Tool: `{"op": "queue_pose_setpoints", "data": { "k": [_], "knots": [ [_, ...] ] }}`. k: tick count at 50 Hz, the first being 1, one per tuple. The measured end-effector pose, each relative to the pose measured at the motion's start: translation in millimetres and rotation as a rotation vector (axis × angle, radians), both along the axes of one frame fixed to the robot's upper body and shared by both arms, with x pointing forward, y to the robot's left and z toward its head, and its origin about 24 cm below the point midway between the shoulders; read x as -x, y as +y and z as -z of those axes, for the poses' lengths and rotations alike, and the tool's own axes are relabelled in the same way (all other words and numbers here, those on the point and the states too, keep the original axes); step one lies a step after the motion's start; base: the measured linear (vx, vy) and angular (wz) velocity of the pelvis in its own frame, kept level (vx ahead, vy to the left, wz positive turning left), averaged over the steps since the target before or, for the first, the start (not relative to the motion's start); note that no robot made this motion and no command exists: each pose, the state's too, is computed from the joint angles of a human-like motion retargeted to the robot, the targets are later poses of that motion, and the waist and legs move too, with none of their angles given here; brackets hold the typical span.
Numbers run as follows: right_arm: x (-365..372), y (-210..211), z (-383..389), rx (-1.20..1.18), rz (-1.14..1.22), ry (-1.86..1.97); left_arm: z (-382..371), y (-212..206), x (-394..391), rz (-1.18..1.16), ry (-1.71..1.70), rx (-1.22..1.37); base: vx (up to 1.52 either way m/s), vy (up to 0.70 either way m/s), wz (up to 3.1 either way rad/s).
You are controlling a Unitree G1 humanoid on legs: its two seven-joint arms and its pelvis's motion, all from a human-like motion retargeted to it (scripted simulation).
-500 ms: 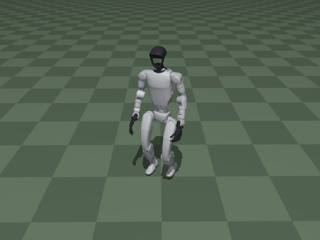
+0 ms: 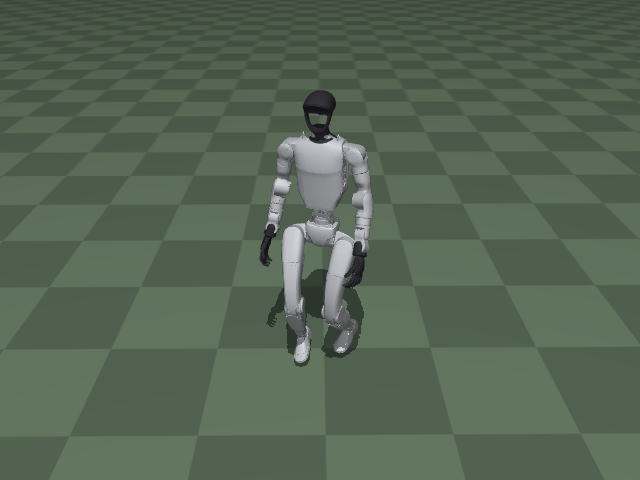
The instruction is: Run
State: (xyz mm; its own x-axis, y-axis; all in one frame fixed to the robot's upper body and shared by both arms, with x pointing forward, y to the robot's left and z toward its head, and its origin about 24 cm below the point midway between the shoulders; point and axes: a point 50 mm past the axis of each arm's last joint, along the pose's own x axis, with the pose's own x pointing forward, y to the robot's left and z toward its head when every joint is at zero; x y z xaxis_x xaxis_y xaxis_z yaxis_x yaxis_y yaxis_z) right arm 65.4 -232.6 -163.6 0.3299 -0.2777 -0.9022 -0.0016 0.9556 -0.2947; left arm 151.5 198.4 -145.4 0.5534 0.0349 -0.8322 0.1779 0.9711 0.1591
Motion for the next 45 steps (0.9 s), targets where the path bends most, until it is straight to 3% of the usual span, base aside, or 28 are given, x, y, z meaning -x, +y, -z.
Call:
{"op": "queue_pose_setpoints", "data": {
  "k": [12,20,33,45],
  "knots": [
    [-24,-14,-7,0.119,-0.138,-0.015,4,1,2,-0.030,0.051,-0.028,-0.04,-0.04,-0.01],
    [-37,-3,-10,0.085,-0.128,-0.079,15,-5,29,-0.066,0.138,-0.004,-0.18,0.09,-0.17],
    [-31,20,-3,0.070,-0.061,-0.087,3,17,5,-0.042,0.054,-0.150,-0.12,-0.02,0.25],
    [-17,7,-4,0.123,-0.184,-0.043,2,-10,-3,0.040,-0.008,-0.084,0.07,-0.04,-0.31]
  ]
}}
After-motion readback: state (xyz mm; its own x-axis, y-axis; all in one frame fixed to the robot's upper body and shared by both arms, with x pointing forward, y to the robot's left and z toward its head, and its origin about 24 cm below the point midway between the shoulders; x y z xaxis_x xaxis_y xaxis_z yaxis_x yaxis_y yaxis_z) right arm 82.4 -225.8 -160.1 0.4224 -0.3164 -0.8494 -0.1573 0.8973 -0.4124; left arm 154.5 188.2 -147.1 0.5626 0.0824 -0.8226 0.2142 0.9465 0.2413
